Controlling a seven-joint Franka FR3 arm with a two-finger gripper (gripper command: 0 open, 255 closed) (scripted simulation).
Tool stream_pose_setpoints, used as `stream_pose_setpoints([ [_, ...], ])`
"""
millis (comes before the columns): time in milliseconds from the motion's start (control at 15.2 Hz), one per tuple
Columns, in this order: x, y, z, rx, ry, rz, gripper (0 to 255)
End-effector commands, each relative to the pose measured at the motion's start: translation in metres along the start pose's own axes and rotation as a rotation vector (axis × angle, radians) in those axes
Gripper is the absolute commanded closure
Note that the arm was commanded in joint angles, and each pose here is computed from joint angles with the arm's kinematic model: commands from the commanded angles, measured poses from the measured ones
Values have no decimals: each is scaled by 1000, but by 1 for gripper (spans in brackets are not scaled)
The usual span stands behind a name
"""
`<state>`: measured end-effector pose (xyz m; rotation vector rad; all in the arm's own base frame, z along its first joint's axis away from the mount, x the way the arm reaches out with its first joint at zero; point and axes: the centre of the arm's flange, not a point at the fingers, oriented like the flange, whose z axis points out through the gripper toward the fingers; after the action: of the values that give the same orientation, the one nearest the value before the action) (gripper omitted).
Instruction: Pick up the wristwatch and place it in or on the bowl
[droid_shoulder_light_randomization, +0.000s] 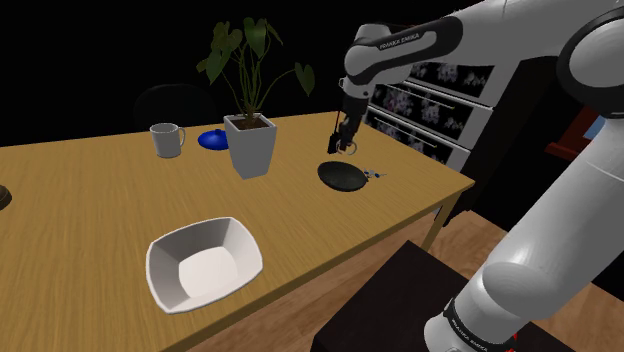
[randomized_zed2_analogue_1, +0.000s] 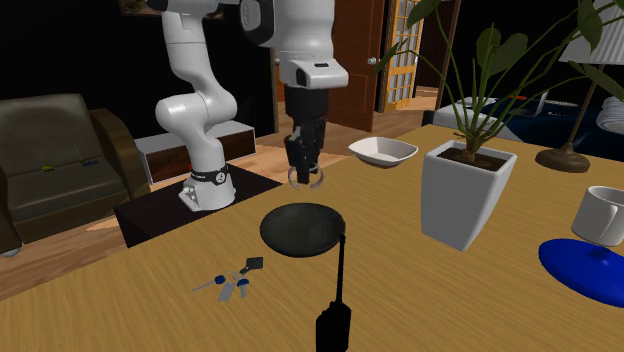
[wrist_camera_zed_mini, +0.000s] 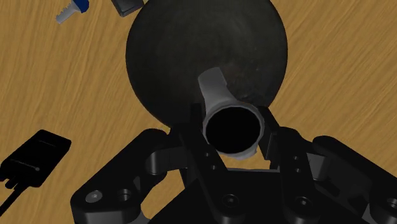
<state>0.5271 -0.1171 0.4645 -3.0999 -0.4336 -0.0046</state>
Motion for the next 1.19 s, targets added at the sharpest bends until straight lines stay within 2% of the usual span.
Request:
stream_pose_setpoints([
  [0,-3,10,4,0,0,-1,255],
  [924,-3,11,80,0,0,-1,255],
  [1122,-3,11,80,0,0,-1,255],
])
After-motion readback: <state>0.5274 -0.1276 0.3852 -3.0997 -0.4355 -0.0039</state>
